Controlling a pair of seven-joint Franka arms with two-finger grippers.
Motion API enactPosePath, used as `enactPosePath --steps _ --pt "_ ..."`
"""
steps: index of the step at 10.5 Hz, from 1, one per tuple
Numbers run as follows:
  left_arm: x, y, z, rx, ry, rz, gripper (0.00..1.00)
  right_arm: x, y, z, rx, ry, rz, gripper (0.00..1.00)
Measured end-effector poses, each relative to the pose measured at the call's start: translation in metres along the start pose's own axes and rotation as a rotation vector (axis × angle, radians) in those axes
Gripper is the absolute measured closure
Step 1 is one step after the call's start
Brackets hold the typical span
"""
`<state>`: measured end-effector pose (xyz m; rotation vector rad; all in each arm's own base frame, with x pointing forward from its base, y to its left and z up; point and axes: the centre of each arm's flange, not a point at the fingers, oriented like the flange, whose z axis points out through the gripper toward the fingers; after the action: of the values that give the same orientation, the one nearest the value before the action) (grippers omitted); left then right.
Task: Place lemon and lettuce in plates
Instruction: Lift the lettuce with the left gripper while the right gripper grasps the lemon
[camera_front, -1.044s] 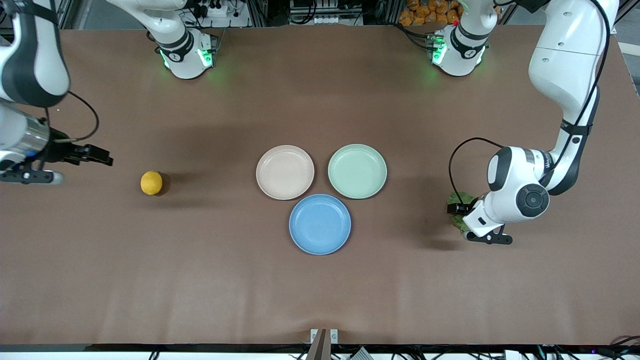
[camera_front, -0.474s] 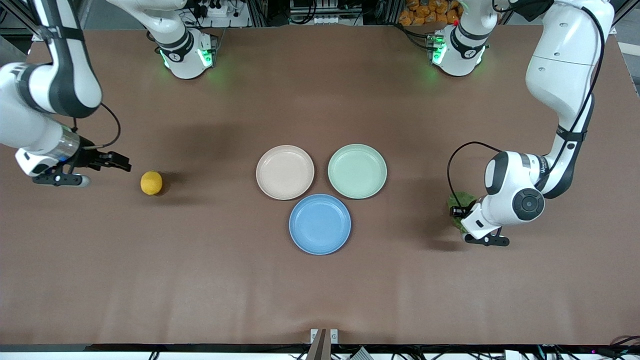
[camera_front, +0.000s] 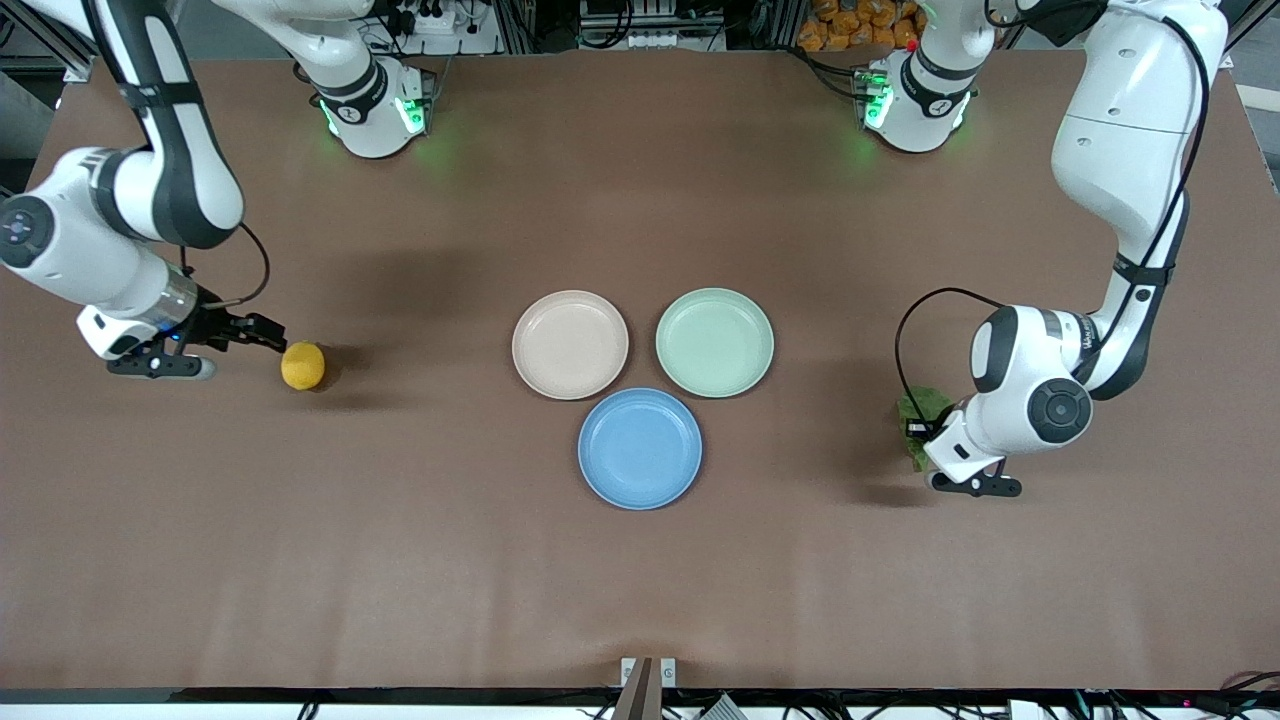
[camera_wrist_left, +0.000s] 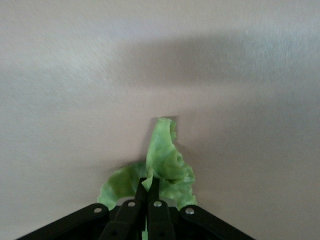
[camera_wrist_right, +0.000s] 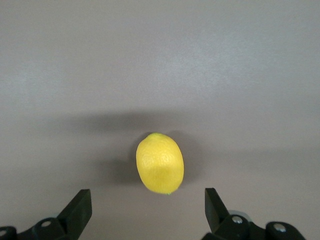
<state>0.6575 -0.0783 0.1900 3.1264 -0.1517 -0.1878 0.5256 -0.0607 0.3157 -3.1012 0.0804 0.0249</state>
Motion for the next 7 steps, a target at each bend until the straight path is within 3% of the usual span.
enactPosePath --steps 7 --pt "0.008 0.017 -0.055 0.000 0.064 -0.019 0.98 -0.006 -0.001 0.073 -0.009 -0.015 -0.003 0.00"
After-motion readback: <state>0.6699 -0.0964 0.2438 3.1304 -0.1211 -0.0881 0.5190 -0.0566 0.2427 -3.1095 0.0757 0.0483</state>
